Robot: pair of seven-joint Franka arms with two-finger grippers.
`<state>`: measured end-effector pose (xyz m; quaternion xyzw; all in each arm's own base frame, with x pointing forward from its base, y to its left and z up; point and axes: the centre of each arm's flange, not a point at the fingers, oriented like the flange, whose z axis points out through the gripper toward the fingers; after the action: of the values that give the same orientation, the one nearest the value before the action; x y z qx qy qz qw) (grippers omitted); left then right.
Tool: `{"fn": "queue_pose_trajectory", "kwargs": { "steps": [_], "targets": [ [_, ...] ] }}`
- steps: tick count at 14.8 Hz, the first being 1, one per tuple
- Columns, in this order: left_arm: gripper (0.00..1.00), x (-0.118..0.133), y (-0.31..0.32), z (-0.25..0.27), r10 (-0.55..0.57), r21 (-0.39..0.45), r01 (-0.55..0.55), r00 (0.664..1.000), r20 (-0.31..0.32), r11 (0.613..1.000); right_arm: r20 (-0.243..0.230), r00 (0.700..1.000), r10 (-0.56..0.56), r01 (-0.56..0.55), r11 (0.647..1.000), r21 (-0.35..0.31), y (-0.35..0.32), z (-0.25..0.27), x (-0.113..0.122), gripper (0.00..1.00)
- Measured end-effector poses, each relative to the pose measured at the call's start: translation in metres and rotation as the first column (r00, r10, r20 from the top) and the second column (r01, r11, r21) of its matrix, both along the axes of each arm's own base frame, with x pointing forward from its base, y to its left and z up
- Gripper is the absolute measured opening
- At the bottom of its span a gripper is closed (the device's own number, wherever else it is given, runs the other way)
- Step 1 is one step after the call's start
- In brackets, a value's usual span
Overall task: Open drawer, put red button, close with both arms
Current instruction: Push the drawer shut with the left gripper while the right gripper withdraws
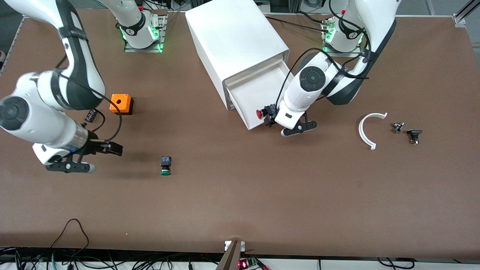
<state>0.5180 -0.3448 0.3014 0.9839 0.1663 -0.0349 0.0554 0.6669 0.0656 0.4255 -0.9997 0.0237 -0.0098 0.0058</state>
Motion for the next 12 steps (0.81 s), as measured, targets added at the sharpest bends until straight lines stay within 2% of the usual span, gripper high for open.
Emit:
{"fn": "queue_pose_trajectory", "kwargs": {
  "steps": [6, 12],
  "targets": [
    [0.99, -0.024, -0.018, -0.006, 0.012, 0.002, -0.012, 0.999, -0.034, 1.000, -0.002, 1.000, -0.009, 0.009, 1.000, 0.000, -0.016, 0.087, -0.047, 1.00],
    [0.99, -0.051, -0.034, -0.015, -0.001, 0.010, 0.002, 0.995, -0.100, 1.000, 0.018, 1.000, 0.000, 0.000, 1.000, 0.005, -0.017, 0.148, -0.080, 1.00]
  ]
}}
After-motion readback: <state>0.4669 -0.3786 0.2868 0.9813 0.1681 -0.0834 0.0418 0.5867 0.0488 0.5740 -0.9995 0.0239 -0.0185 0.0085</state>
